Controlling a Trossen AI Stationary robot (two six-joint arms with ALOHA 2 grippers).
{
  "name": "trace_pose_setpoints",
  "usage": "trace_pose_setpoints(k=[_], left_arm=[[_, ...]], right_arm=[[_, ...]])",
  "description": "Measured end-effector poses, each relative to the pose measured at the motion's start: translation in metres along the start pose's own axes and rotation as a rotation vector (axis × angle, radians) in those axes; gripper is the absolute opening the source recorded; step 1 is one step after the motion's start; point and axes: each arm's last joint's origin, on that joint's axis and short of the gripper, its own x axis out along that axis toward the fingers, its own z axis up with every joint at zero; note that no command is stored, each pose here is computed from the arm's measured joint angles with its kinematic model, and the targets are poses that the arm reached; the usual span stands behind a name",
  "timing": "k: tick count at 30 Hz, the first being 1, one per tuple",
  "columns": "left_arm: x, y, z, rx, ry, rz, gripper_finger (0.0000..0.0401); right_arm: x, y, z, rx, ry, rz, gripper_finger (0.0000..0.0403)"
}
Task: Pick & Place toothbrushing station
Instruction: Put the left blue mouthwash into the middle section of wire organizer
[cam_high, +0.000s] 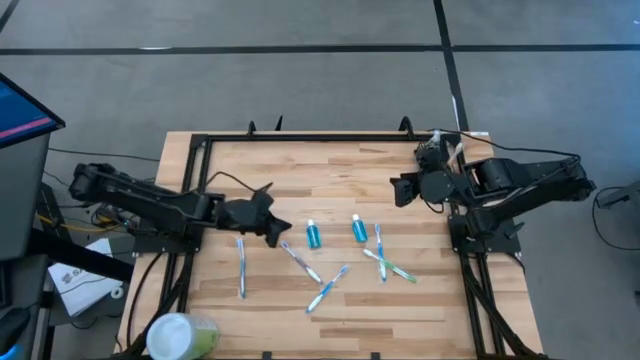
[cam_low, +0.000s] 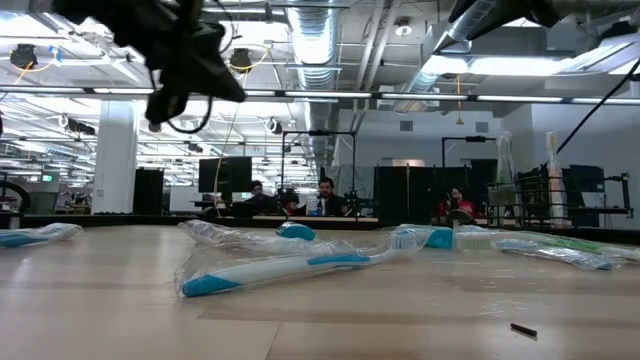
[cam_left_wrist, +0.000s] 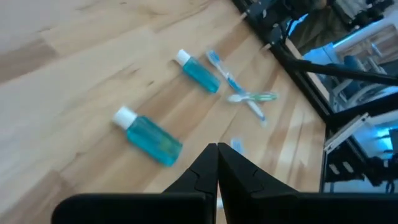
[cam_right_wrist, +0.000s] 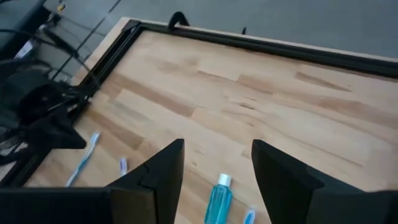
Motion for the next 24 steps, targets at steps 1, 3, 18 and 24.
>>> trace_pose_setpoints(k=[1, 3, 18, 24], left_arm=[[0.005, -0.005, 0.002, -0.003, 0.002, 0.007, 0.0002], [0.015, -0.014, 0.008, -0.004, 0.009, 0.031, 0.0001], [0.085, -0.056, 0.034, -0.129, 0.151, 0.362, 0.0001], [0.102, -0.055, 0.028, -0.209, 0.258, 0.442, 0.0001]], right_arm=[[0.000, 0.001, 0.000, -0.015, 0.005, 0.013, 0.0178], [-0.001, 0.000, 0.001, -0.048, 0.020, 0.034, 0.0176], [-0.013, -0.009, 0.009, -0.083, 0.014, 0.091, 0.0166], [-0.015, -0.012, 0.009, -0.122, 0.012, 0.075, 0.0161]])
